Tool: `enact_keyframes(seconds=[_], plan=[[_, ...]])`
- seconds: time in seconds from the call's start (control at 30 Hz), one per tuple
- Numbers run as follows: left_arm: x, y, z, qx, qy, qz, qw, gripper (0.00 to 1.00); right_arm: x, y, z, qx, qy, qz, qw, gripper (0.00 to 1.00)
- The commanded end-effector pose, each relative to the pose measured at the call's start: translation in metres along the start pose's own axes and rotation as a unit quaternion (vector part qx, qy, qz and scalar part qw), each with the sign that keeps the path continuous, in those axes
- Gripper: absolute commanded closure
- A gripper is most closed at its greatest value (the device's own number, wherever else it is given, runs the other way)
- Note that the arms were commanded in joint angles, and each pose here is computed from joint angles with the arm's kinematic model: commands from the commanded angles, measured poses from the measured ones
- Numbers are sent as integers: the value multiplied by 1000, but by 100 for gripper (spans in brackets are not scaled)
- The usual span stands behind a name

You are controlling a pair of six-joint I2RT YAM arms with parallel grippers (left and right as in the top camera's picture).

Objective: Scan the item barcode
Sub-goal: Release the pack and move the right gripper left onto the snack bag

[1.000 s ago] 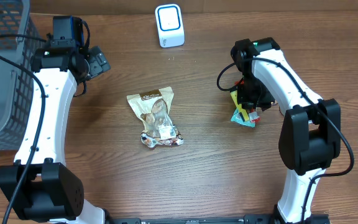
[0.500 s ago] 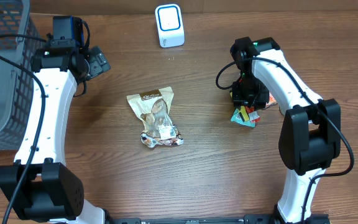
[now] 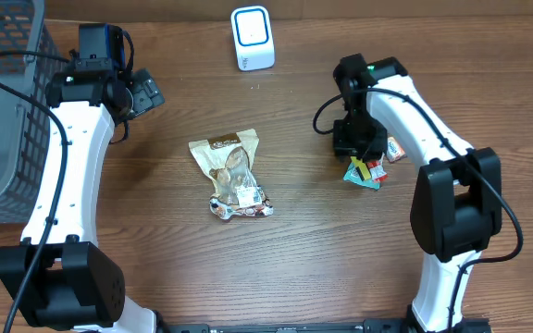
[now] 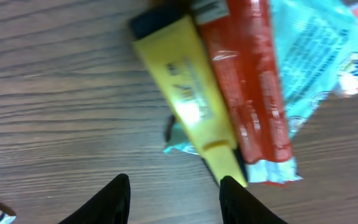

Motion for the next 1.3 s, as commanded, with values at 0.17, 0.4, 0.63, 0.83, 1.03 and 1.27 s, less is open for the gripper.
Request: enact_keyframes(seconds=[0.17, 0.4, 0.63, 0.83, 1.03, 1.27], plan=[[5, 1, -3, -9, -8, 0, 1000, 0, 3, 27, 11, 36, -19, -14, 999, 52], [5, 1, -3, -9, -8, 0, 1000, 0, 5, 64, 23, 68, -22, -69, 995, 52], [5, 1, -3, -9, -8, 0, 1000, 0, 9, 104, 37, 106, -31, -122, 986, 52], [5, 1, -3, -9, -8, 0, 1000, 0, 11, 132, 56, 146, -48, -137, 978, 50], [5, 1, -3, -9, -8, 0, 1000, 0, 14, 159, 74, 183, -67, -157, 968, 47], [5, 1, -3, -9, -8, 0, 1000, 0, 17, 181, 87, 210, -86, -178, 958, 46]])
Point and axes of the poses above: each gripper's point midway between its finger pads, its own x axis back along the fingers, its own y axis along the line the jaws close on, z = x × y, the point moved 2 cm from there along x, back along the fingers, and after that the axes turned 15 degrees about -x, right-handed, at the moved point
